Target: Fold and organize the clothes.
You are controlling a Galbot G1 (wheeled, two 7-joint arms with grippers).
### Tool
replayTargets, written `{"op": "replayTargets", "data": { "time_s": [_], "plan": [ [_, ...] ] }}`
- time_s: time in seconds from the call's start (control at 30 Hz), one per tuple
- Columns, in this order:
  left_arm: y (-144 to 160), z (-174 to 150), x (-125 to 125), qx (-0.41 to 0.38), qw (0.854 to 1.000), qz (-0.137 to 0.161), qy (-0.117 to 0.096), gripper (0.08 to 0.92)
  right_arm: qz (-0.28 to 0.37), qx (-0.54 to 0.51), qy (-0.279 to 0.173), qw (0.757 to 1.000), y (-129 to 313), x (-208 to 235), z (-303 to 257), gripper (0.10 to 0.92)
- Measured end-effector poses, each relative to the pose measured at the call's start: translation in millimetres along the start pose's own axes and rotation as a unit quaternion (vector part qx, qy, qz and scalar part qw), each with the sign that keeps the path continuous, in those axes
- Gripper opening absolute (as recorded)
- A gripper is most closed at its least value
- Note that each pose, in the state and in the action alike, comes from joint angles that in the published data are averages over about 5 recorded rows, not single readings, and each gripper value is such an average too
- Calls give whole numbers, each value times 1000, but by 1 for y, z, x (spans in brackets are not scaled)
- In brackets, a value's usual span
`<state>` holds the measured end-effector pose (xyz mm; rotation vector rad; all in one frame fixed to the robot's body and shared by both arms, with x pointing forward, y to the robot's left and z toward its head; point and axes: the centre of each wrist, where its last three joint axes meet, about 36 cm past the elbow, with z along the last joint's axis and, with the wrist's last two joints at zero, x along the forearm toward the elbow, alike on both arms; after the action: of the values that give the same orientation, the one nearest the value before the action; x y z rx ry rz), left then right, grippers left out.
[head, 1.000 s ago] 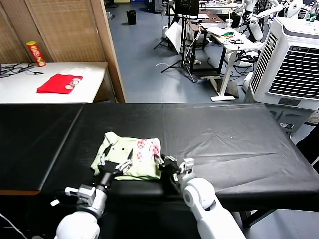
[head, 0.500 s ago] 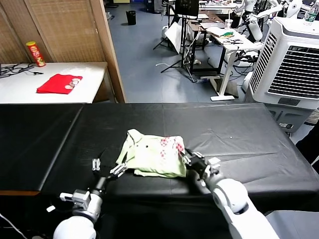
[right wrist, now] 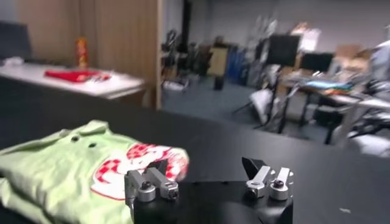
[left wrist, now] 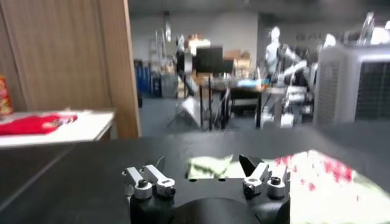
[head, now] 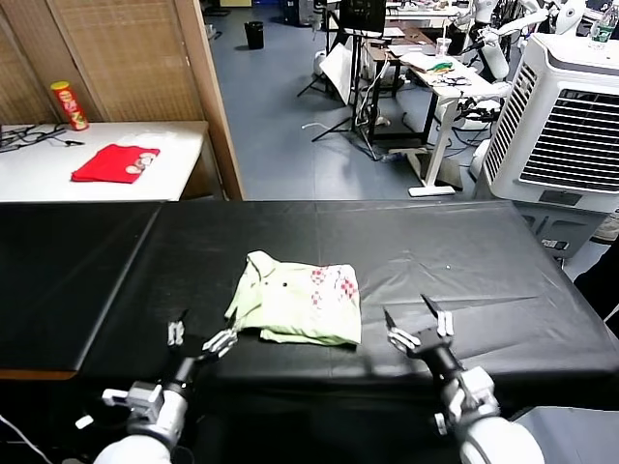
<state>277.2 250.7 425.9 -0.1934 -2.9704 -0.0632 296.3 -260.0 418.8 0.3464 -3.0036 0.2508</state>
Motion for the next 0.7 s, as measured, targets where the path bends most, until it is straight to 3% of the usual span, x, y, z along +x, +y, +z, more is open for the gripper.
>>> {"op": "replayTargets", "data": {
  "time_s": [0.4, 0.7],
  "plan": [
    [8, 2, 59, 9, 998, -11, 60, 798, 45, -5, 6, 999, 16, 73, -6, 798],
    [14, -16, 88, 31, 993, -20, 109, 798, 72, -37, 71, 994, 34, 103, -20, 798]
  ]
}}
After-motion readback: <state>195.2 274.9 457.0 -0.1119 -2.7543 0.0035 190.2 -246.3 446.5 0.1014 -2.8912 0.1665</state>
